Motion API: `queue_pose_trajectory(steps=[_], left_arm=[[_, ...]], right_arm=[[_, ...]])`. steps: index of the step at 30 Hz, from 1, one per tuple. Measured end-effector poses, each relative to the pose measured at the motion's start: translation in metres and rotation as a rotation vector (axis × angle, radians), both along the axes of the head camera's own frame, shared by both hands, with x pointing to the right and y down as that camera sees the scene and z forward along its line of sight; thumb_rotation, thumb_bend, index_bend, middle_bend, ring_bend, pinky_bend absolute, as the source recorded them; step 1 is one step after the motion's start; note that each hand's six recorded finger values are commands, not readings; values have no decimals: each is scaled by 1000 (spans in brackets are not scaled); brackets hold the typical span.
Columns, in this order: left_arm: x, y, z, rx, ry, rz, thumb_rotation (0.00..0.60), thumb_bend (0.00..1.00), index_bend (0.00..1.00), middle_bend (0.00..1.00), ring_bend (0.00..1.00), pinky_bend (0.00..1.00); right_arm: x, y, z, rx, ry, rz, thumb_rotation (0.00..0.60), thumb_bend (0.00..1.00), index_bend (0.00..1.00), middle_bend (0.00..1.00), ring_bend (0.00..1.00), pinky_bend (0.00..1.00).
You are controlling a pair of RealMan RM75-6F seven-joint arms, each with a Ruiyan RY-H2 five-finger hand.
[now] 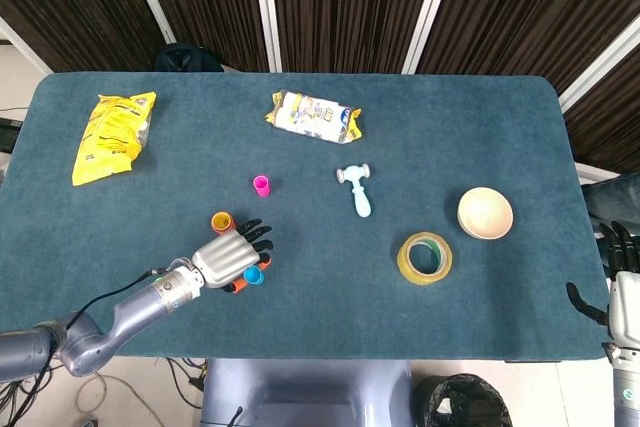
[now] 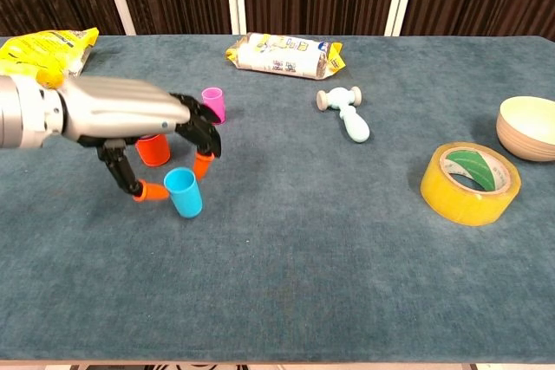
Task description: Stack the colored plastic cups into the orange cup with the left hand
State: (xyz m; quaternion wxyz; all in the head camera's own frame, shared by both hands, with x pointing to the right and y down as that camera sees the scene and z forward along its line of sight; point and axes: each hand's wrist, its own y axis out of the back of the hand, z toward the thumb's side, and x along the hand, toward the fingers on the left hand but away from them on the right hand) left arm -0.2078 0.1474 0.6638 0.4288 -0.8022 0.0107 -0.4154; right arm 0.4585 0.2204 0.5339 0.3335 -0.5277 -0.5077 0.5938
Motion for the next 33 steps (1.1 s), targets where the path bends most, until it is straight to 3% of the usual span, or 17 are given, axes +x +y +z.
queue_pose_trajectory(steps=[7, 17, 24, 33], left_arm=[[-16, -38, -24, 106, 5, -74, 600, 337, 458, 213, 0, 0], [-68, -85, -34, 137, -41, -290, 600, 337, 457, 212, 0, 0], [-83, -94, -24, 120, -56, -349, 600, 337, 457, 212, 0, 0], [-77, -89, -11, 101, -50, -339, 600, 337, 457, 212, 0, 0]], right_arm=[[-1, 1, 0, 0, 0, -1, 600, 325, 94, 78, 126, 85], [-2, 2, 2, -10, -1, -3, 600, 325, 95, 78, 126, 85], [-2, 1, 2, -8, 4, -1, 600, 324, 95, 78, 126, 85], [-3, 2, 2, -8, 1, -3, 600, 325, 94, 78, 126, 86]])
